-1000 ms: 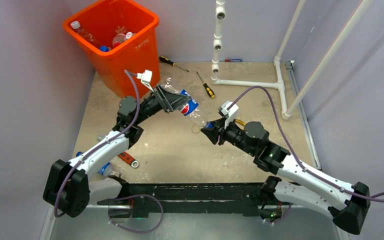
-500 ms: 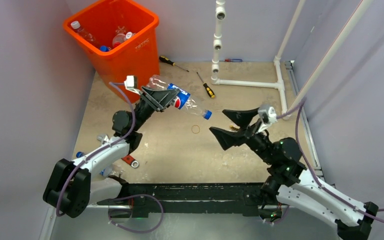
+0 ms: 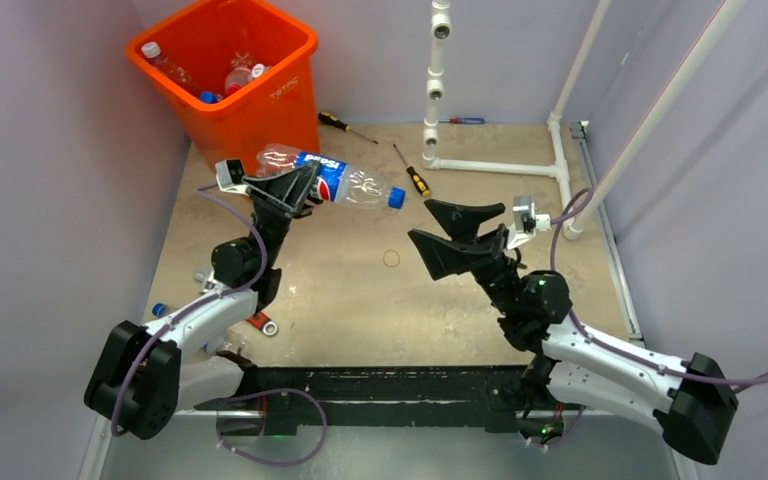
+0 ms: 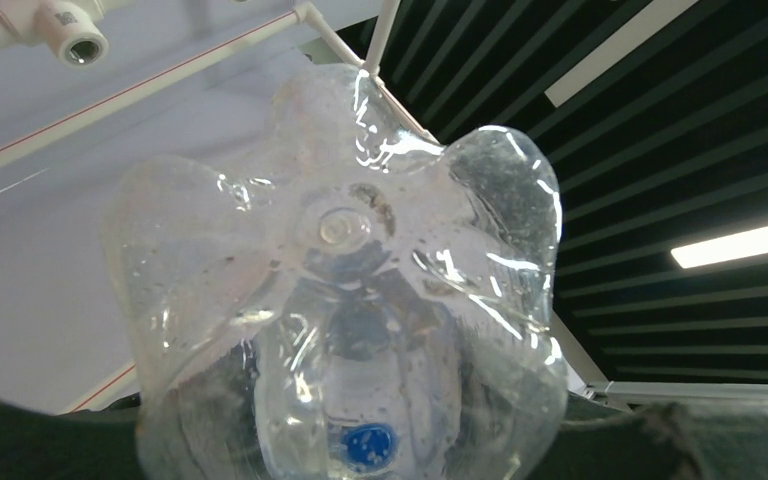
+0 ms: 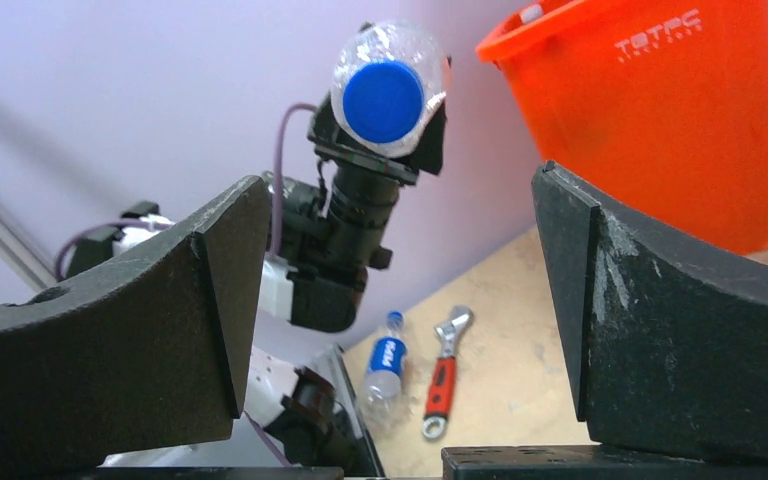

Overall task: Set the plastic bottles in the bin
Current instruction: Place the plastic bottle in the trash bin.

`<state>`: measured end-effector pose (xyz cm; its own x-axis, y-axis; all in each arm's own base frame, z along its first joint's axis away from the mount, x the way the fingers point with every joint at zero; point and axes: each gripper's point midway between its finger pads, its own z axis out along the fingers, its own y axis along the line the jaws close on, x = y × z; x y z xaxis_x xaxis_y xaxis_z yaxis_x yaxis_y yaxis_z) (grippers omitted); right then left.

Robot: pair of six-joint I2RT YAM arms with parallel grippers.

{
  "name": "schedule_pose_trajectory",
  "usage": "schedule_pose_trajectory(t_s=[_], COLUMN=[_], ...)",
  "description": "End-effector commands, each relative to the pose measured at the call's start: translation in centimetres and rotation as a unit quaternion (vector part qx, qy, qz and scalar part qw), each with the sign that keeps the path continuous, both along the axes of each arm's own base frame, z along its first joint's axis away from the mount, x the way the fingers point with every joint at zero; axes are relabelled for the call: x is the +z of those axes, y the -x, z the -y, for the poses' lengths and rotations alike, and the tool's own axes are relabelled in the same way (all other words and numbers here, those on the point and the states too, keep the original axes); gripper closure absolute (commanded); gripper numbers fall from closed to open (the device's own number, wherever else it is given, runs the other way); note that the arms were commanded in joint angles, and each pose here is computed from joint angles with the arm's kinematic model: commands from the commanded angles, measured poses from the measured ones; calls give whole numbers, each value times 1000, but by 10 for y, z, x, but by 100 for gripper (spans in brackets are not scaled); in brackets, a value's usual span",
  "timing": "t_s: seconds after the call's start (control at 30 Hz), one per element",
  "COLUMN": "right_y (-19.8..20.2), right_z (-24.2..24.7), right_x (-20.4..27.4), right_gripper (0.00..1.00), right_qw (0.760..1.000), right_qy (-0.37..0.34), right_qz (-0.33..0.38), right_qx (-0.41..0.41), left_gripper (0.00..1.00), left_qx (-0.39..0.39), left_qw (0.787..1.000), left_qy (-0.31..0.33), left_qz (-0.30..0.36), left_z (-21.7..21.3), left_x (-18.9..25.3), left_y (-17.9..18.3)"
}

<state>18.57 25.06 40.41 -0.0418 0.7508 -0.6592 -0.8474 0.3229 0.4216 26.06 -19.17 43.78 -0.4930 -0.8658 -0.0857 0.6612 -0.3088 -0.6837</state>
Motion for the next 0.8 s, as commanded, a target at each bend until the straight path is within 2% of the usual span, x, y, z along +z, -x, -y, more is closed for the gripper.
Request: schedule_pose_trajectory(t_s=[0.0, 0.17, 0.37, 0.47, 0.6, 0.77], right_y=[20, 10, 3, -4, -12, -16], right_z=[10, -11, -32, -39, -52, -62], right_x=[57, 63, 69, 69, 65, 56], right_gripper=[3, 5, 13, 20, 34, 29], right_qw=[991, 990, 990, 990, 989, 989], right_qy=[-114, -115, -102, -103, -98, -88], right_qz=[51, 47, 43, 30, 10, -5], right_qx=[50, 73, 93, 96, 108, 121], left_gripper=[79, 79, 79, 79, 80, 80], left_qx=[5, -2, -10, -17, -21, -17], left_qw=[997, 997, 997, 997, 997, 996], left_qy=[57, 56, 55, 55, 56, 58], left_qz=[58, 59, 58, 59, 58, 58], left_z=[-23, -22, -21, -20, -21, -23], left_x=[26, 26, 25, 24, 23, 24], left_y=[27, 29, 32, 34, 36, 38])
